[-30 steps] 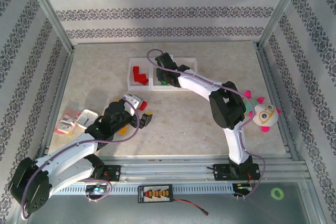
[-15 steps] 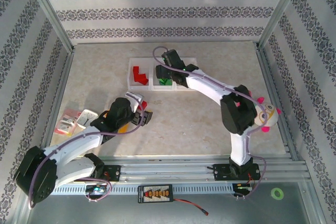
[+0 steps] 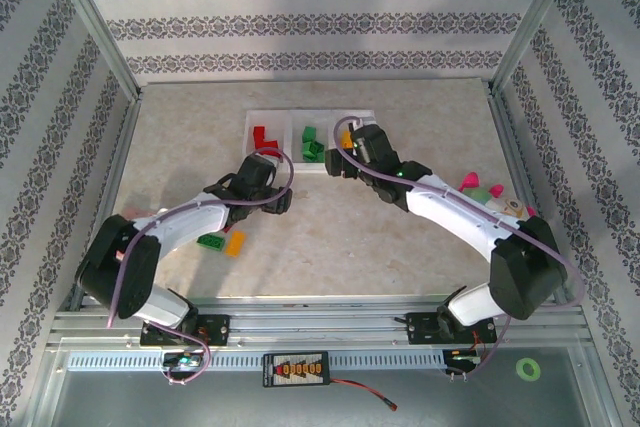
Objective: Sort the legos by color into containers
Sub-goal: Pick up the lego from the center of the table.
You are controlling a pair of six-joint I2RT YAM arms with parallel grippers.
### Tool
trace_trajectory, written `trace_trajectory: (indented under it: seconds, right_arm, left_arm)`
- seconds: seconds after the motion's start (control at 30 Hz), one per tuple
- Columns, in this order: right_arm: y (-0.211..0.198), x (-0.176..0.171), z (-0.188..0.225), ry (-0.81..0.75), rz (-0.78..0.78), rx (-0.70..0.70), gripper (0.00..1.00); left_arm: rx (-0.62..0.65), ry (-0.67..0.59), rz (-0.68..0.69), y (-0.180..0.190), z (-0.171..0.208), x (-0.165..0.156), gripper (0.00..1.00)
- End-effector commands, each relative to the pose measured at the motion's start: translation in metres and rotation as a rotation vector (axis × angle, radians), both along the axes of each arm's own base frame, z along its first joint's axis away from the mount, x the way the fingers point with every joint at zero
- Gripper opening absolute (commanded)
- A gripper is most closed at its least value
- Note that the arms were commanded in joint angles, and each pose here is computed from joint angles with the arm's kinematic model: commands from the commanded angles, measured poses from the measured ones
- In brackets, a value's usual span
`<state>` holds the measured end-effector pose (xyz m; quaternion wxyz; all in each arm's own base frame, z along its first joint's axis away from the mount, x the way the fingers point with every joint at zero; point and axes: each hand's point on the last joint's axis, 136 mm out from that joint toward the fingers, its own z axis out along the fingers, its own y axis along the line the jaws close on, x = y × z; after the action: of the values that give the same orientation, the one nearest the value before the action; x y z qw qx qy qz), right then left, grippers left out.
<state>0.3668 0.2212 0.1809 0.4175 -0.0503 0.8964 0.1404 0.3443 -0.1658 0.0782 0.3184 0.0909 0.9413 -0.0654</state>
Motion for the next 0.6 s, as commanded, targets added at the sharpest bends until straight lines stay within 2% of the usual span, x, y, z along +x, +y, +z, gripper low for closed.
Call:
trace_trajectory:
  seconds: [0.0,0.27,0.4,0.57]
  right_arm:
    - [-0.012,-0.004,0.001,-0.006,-0.054,0.029,0.87]
    - [-0.021,-0.001,0.005,-0.019,-0.084,0.023,0.87]
    - [-0.022,0.0,0.004,-0.016,-0.093,0.025,0.87]
    - [-0.024,0.001,0.0,-0.006,-0.107,0.029,0.87]
  left_arm:
    - [0.035,0.084,0.02,0.006,-0.011,0.002,0.76]
    - [0.096,0.19,-0.008,0.005,-0.029,0.004,0.65]
    - [0.059,0.224,-0.051,-0.005,-0.031,-0.001,0.54]
    - [0.043,0.255,-0.064,-0.007,-0.036,-0.009,0.52]
